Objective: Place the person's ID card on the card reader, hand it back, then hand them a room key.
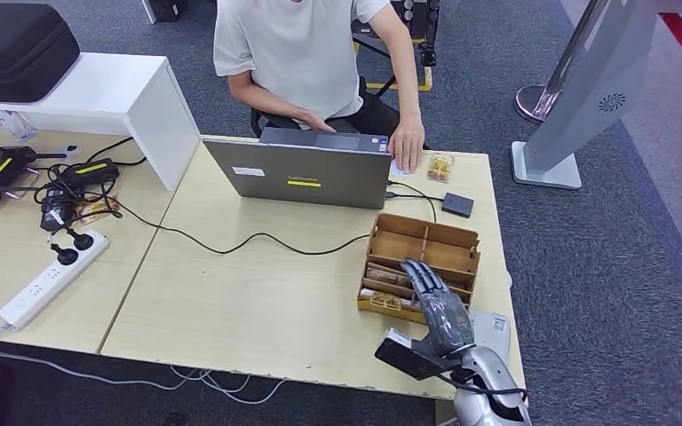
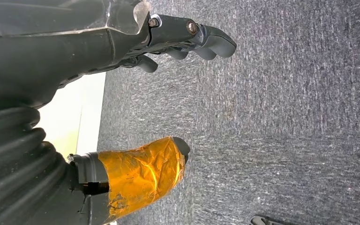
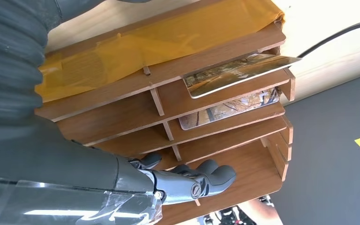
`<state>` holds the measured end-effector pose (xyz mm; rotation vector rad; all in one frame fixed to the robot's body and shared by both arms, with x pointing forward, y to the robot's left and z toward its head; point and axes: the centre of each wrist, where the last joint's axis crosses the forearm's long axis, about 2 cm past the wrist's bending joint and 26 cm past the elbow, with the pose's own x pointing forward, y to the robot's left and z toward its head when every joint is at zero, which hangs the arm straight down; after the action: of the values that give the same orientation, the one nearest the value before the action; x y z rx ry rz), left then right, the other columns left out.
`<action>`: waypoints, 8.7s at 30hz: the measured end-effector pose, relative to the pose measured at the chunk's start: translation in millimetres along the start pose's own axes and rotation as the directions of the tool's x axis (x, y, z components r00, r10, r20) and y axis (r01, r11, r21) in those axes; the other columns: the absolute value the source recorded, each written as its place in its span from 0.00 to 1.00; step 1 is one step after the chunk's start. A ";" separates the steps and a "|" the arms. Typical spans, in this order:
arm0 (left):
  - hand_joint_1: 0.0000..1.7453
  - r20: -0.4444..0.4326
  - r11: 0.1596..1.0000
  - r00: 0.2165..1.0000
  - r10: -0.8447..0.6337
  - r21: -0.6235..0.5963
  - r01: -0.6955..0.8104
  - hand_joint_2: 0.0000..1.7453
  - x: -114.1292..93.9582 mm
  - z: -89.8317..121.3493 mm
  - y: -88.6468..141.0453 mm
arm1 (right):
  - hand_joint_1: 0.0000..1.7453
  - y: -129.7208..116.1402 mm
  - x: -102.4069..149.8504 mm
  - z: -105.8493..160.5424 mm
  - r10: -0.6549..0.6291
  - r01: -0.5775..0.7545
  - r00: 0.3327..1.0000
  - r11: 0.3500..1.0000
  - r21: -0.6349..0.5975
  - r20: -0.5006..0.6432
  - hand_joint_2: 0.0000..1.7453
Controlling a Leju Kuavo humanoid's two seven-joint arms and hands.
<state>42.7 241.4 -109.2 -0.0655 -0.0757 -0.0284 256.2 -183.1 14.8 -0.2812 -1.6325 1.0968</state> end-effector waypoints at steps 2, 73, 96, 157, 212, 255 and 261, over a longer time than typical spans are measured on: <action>0.00 0.000 1.000 1.000 0.000 0.000 0.000 1.00 0.0 0.0 0.0 | 0.00 0.0 0.0 -0.2 -0.001 0.001 1.000 1.000 0.000 -0.001 1.00; 0.00 0.006 1.000 1.000 0.007 -0.002 -0.007 1.00 -0.2 0.1 -2.4 | 0.00 -5.3 59.0 2.0 -0.054 0.072 0.978 0.994 -0.079 0.204 1.00; 0.00 0.008 1.000 1.000 0.006 -0.002 -0.006 1.00 0.0 0.1 -2.4 | 0.00 5.0 49.6 2.5 -0.065 0.073 0.983 0.997 -0.035 0.173 1.00; 0.00 0.012 1.000 1.000 0.000 -0.003 0.000 1.00 0.2 0.1 -2.3 | 0.00 14.9 38.7 -4.5 -0.117 0.110 0.984 0.992 0.060 0.132 1.00; 0.00 0.028 1.000 1.000 0.006 -0.015 -0.006 1.00 0.5 0.1 -2.6 | 1.00 11.8 32.9 -15.2 -0.125 0.119 0.986 0.991 0.057 0.111 1.00; 0.00 0.065 0.999 0.997 -0.045 0.004 0.045 1.00 0.1 -0.1 4.1 | 1.00 -104.2 54.7 -81.3 -0.120 0.168 0.965 0.966 -0.199 0.235 1.00; 0.00 0.064 0.998 0.996 -0.066 0.002 0.066 1.00 0.4 -0.1 6.0 | 1.00 -138.7 59.7 -98.1 -0.109 0.177 0.959 0.951 -0.252 0.260 1.00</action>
<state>43.3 247.3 -109.7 -0.0637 -0.1424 -0.0926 365.7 -168.9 157.1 -0.2077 -1.9968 0.8173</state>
